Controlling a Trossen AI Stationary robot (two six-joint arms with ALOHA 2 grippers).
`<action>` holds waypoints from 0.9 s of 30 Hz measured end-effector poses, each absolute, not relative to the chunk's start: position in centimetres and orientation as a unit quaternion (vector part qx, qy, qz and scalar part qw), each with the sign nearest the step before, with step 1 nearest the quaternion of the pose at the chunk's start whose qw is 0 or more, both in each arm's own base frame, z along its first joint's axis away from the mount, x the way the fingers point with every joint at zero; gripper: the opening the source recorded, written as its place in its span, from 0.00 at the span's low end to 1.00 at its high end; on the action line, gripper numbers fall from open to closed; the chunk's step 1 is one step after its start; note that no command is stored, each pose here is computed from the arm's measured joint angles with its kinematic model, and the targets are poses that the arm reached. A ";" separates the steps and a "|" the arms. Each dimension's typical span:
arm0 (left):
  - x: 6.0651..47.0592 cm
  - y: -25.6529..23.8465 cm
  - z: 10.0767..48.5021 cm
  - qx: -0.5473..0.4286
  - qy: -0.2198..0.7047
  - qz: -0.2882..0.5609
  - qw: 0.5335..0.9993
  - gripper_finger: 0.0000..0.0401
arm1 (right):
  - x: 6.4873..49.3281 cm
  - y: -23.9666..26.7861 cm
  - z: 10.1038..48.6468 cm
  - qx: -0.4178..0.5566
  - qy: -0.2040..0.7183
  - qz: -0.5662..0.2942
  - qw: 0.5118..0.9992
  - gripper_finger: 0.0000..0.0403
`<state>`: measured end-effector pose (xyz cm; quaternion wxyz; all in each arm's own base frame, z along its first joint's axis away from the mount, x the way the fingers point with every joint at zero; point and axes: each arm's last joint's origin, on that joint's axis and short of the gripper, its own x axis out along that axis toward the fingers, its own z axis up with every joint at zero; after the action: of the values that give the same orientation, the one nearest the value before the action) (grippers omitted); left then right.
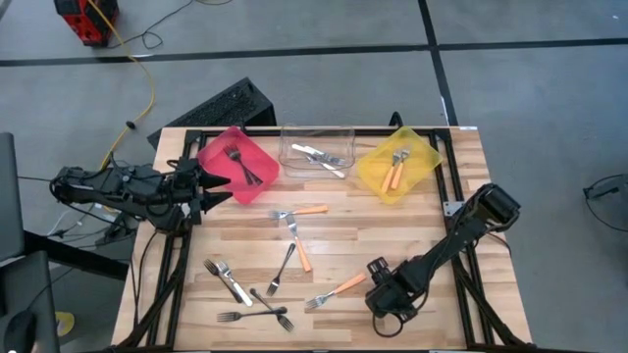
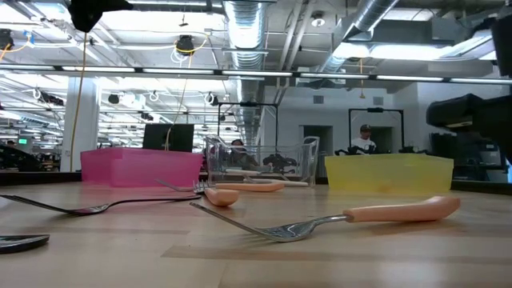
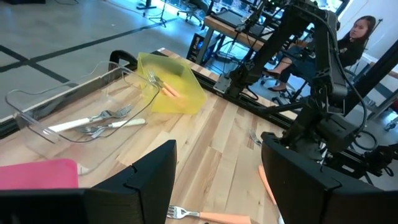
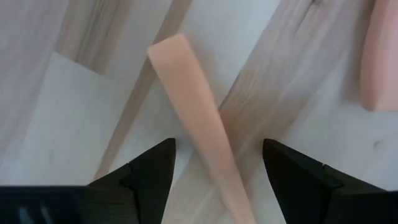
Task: Sort silverware by color (type)
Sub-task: Put the orange fork into the yellow bin
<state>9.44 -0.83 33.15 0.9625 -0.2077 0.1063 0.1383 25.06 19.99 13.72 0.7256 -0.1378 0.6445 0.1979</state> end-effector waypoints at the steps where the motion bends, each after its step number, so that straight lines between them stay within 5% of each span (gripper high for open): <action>1: 9.4 -0.8 33.1 -0.208 0.106 0.138 0.962 0.55 | 25.1 19.9 13.7 -0.132 0.646 0.196 0.726 0.66; 19: 9.4 -0.8 32.9 -0.200 0.121 0.141 0.962 0.55 | 25.1 19.7 13.5 -0.078 0.666 0.142 0.728 0.24; 27: 9.3 -0.8 32.9 -0.200 0.121 0.139 0.962 0.55 | 25.3 19.3 13.9 -0.034 0.671 0.120 0.731 0.21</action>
<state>9.35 -0.82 32.87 0.9622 -0.2003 0.1215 0.1390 25.33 19.34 13.88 0.7312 -0.0336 0.6707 0.1200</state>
